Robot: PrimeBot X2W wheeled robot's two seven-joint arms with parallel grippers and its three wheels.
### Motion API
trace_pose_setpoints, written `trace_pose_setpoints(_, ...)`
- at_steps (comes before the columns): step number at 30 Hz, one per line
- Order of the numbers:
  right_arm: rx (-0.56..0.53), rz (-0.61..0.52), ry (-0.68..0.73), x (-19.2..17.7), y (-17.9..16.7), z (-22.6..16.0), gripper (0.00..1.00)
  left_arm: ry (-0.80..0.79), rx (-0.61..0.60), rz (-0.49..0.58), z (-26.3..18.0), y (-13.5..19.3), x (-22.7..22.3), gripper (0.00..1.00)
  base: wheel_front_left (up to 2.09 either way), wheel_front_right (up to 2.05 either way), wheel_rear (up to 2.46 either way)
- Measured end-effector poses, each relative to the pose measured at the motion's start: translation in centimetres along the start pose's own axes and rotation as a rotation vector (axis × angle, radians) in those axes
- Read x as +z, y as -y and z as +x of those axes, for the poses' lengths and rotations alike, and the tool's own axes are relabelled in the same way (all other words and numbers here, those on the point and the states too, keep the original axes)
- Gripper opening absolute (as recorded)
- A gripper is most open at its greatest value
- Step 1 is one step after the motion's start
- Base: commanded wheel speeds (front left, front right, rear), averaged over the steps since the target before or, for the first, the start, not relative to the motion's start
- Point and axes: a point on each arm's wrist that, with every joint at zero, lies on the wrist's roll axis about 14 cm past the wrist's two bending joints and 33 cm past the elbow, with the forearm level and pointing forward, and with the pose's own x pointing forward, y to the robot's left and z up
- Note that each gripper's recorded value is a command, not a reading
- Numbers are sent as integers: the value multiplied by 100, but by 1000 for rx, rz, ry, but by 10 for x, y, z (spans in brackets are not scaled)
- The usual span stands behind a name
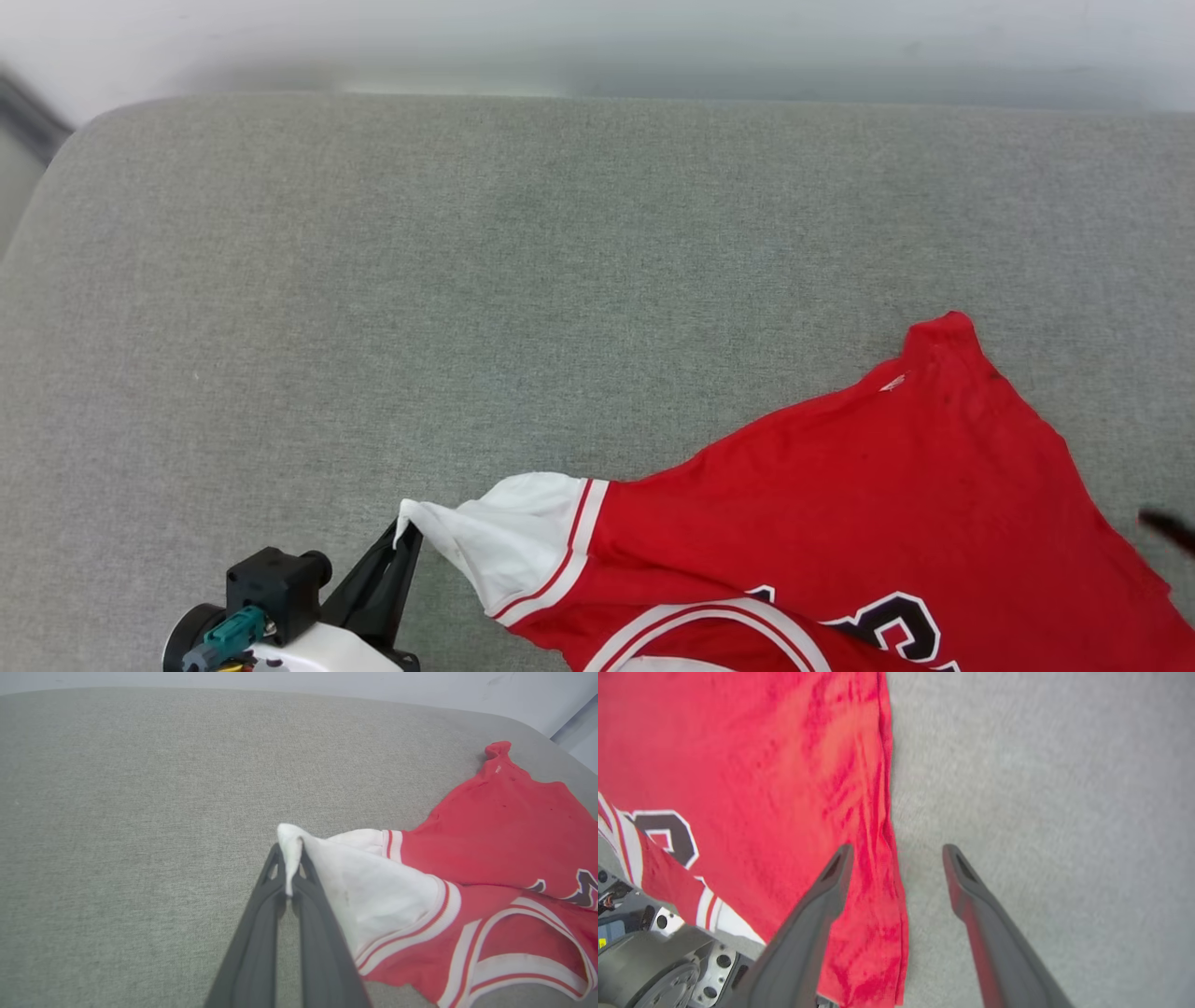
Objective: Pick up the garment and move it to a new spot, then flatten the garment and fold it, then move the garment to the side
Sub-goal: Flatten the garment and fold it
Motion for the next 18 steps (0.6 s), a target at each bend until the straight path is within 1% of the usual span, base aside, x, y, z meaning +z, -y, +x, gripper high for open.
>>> trace_pose_setpoints(4, -30, -87, 114, 63, 8, -9, 100, 9, -8, 3, 5, 1, 3, 0, 0, 0, 0)
trace_pose_setpoints(8, -43, -160, 115, 99, 8, -2, 100, 16, -13, 11, 12, 1, 5, 0, 0, 0, 0)
trace_pose_setpoints(13, -21, -227, 40, 120, -7, 32, 100, 14, -12, 14, 23, -1, 3, 0, 0, 0, 0)
trace_pose_setpoints(18, 2, -256, -47, 130, -22, 76, 100, -1, -6, 9, 31, -3, -3, 0, 0, 0, 0)
